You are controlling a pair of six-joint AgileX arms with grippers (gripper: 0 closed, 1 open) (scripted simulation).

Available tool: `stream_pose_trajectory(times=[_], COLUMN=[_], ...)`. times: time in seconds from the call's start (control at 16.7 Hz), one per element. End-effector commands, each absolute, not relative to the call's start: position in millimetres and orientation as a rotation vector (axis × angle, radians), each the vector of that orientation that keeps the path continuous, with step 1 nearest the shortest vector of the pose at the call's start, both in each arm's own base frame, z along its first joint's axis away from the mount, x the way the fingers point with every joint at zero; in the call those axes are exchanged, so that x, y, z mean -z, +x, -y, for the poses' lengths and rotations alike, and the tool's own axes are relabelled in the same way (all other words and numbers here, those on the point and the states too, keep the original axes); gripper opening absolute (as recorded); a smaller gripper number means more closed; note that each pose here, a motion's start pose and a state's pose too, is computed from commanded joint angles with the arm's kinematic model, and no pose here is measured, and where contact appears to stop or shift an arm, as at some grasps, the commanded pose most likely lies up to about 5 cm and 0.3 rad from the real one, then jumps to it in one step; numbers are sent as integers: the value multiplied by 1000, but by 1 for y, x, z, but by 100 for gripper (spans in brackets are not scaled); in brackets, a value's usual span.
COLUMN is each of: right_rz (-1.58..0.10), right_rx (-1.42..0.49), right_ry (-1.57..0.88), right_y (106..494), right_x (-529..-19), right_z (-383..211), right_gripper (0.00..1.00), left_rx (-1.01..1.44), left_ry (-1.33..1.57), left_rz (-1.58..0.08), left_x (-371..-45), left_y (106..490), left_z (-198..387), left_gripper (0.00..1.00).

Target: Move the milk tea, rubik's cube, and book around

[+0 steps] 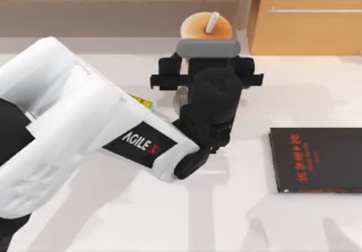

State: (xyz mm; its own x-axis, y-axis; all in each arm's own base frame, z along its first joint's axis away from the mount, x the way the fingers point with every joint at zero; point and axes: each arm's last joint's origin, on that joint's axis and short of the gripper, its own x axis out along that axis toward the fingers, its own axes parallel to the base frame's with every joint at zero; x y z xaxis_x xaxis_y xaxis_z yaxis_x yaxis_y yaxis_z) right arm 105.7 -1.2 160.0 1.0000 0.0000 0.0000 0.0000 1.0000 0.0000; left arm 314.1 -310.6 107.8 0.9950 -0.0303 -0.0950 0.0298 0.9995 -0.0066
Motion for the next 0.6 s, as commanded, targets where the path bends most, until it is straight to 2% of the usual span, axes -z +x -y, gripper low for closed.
stream_pose_trajectory(times=[0.12,0.18,0.6], right_rz=[0,0,0], right_rx=[0,0,0], right_ry=[0,0,0], right_y=[106,106,106], right_x=[-160,-160,-160], right_z=[1,1,1], right_gripper=[100,100,100], left_rx=[30,30,30], left_ry=[-5,-5,-5], left_rz=[-95,-95,-95], left_x=[-108,-108,-108], left_y=[314,314,314], left_z=[311,311,311], left_gripper=[98,100,100])
